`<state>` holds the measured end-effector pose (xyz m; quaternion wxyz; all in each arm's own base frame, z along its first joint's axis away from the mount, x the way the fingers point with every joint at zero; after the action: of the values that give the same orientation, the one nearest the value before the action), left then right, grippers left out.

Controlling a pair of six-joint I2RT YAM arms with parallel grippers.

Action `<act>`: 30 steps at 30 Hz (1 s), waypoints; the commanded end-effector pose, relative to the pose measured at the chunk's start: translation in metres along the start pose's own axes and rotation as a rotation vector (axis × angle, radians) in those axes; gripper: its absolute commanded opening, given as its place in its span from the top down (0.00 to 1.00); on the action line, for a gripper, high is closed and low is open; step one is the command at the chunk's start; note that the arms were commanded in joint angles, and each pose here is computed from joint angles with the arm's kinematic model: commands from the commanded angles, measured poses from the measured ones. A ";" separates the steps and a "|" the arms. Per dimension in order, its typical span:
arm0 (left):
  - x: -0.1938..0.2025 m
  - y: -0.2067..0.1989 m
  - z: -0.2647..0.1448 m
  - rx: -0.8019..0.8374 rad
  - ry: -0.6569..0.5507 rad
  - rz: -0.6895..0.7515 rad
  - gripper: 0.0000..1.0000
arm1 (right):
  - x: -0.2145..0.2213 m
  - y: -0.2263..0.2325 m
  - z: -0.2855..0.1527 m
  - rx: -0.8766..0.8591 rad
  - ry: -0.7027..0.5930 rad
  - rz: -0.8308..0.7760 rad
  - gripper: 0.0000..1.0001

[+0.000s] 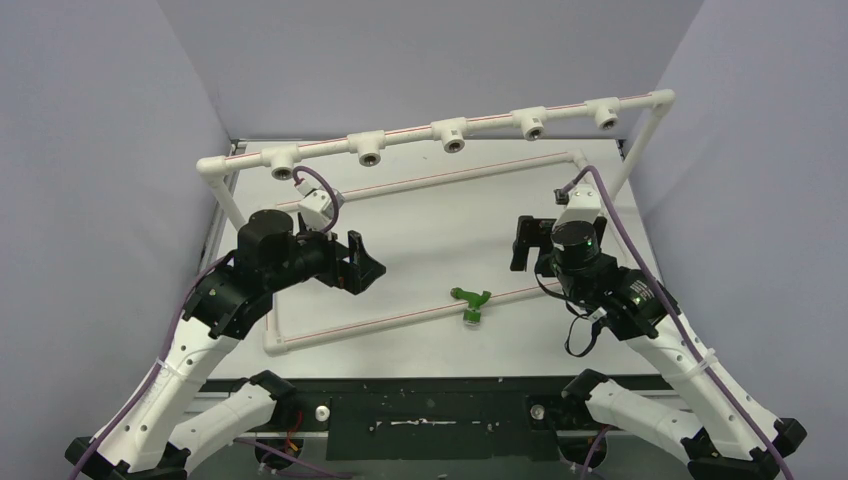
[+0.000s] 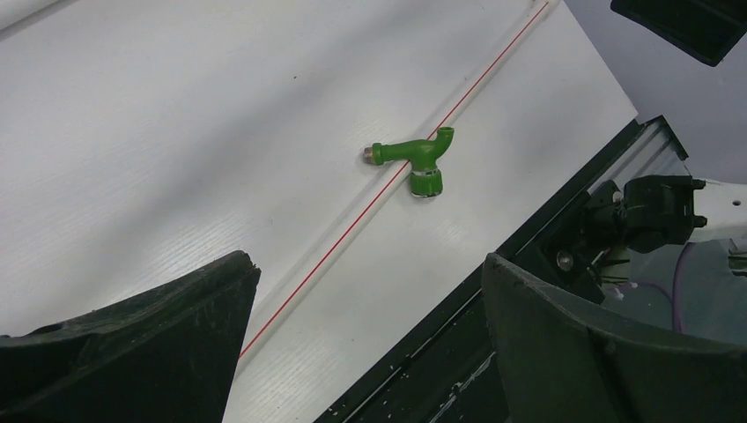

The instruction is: Install the water faucets

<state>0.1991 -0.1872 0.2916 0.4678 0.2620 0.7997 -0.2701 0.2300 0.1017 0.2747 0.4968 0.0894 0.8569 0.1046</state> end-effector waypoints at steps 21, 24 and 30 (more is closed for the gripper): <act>-0.005 -0.006 -0.001 0.032 -0.069 0.019 0.03 | 0.089 0.013 0.032 -0.087 0.258 -0.004 0.11; -0.003 -0.006 0.000 0.036 -0.070 0.015 0.03 | 0.102 0.019 0.039 -0.109 0.305 0.026 0.16; 0.000 -0.007 0.000 0.045 -0.070 0.012 0.03 | 0.123 0.027 0.057 -0.153 0.380 0.141 0.22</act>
<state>0.1937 -0.1855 0.2732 0.4613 0.2625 0.8024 -0.2730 0.2086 0.1433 0.1519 0.3321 0.0588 0.9297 0.1483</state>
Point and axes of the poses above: each gripper's point midway between its finger pads, its own z axis out along the fingers, its own y axis along the line the jaws close on, x = y × z, the point moved 1 cm from there along -z, back along the fingers, and after that the axes turned 13 degrees about z, right-handed, at the moved point
